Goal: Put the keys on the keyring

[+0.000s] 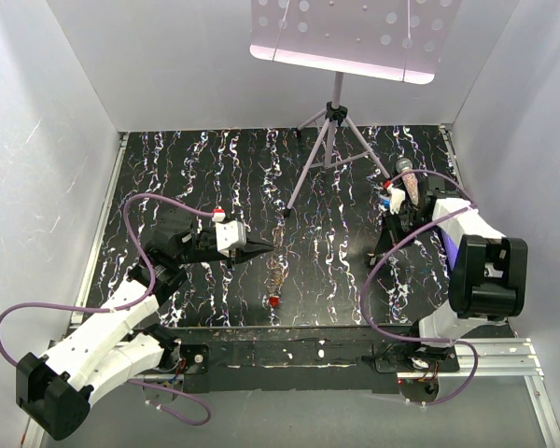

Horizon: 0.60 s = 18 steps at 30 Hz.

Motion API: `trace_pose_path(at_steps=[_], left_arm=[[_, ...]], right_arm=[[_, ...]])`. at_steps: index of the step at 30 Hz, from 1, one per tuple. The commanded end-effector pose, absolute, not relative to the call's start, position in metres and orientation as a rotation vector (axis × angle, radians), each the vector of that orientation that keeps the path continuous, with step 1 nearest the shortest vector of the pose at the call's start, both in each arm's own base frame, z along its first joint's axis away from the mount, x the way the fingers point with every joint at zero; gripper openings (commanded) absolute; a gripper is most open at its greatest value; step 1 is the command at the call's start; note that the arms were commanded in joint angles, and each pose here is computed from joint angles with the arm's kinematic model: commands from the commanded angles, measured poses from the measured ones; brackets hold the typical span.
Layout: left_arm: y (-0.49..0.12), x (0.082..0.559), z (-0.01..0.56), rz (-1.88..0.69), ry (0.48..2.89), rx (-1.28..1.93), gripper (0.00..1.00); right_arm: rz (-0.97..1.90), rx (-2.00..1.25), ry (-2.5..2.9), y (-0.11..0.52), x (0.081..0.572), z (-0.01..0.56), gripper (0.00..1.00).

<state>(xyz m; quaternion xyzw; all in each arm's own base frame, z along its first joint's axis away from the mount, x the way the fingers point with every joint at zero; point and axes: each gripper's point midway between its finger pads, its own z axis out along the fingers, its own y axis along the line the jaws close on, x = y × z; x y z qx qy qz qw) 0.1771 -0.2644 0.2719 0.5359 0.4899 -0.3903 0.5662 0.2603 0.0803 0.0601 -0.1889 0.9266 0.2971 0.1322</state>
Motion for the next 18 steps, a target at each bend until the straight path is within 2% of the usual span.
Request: trace_pose_path(at_steps=[1, 18], left_arm=[[-0.263, 0.175, 0.290, -0.896, 1.089, 1.255, 0.00], [-0.259, 0.174, 0.295, -0.886, 1.079, 1.216, 0.00]], right_arm=[[0.940, -0.666, 2.461, 0.098, 0.264, 0.097, 0.01], [0.894, -1.075, 2.141, 0.105, 0.248, 0.237, 0.01]])
